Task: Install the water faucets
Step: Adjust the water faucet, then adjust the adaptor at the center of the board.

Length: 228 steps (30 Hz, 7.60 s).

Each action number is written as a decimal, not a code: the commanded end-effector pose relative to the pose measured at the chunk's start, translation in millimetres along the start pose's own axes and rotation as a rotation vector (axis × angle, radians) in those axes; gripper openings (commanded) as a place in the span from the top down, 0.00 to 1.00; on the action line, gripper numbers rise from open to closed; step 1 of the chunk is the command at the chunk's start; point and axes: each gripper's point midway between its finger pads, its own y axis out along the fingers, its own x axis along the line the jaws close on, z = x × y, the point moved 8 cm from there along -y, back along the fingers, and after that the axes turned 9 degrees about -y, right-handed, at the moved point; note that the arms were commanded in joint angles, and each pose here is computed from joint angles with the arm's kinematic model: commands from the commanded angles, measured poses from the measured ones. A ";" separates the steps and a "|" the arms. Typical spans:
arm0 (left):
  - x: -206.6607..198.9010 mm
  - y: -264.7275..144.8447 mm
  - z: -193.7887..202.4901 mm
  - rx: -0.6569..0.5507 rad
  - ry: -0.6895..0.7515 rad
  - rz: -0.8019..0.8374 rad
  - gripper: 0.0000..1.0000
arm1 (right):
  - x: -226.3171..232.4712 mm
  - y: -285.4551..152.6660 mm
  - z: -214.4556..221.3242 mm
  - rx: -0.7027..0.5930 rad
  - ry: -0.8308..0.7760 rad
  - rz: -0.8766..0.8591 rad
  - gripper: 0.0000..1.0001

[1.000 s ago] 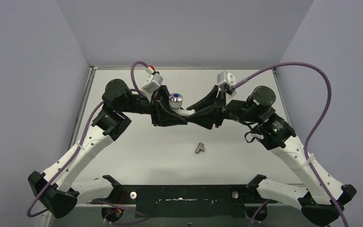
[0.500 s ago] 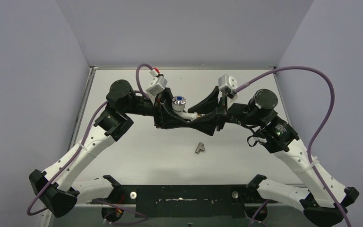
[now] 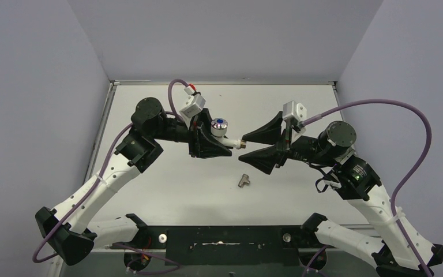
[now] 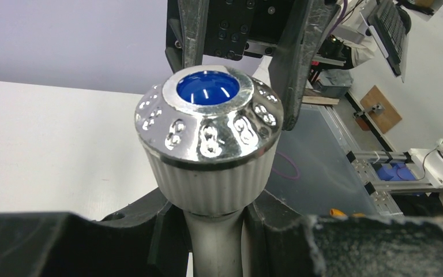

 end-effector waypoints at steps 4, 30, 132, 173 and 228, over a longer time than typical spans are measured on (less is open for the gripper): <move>-26.1 -3.8 -24.3 -0.063 0.112 0.054 1.00 | -2.3 2.3 1.2 -0.004 -0.009 0.016 0.53; -7.7 -13.1 -18.4 -0.050 0.114 -0.144 1.00 | -10.9 9.1 14.3 0.026 0.037 0.067 0.56; 57.9 -138.2 13.0 -0.240 0.051 -0.994 1.00 | -120.6 78.1 333.1 1.128 0.166 0.272 0.59; 52.6 -134.0 -1.4 -0.283 0.034 -0.957 1.00 | -97.6 21.7 296.1 0.316 0.304 0.953 0.17; 55.8 -128.7 4.2 -0.234 -0.050 -0.915 1.00 | -39.0 26.8 402.7 0.451 0.153 0.779 0.56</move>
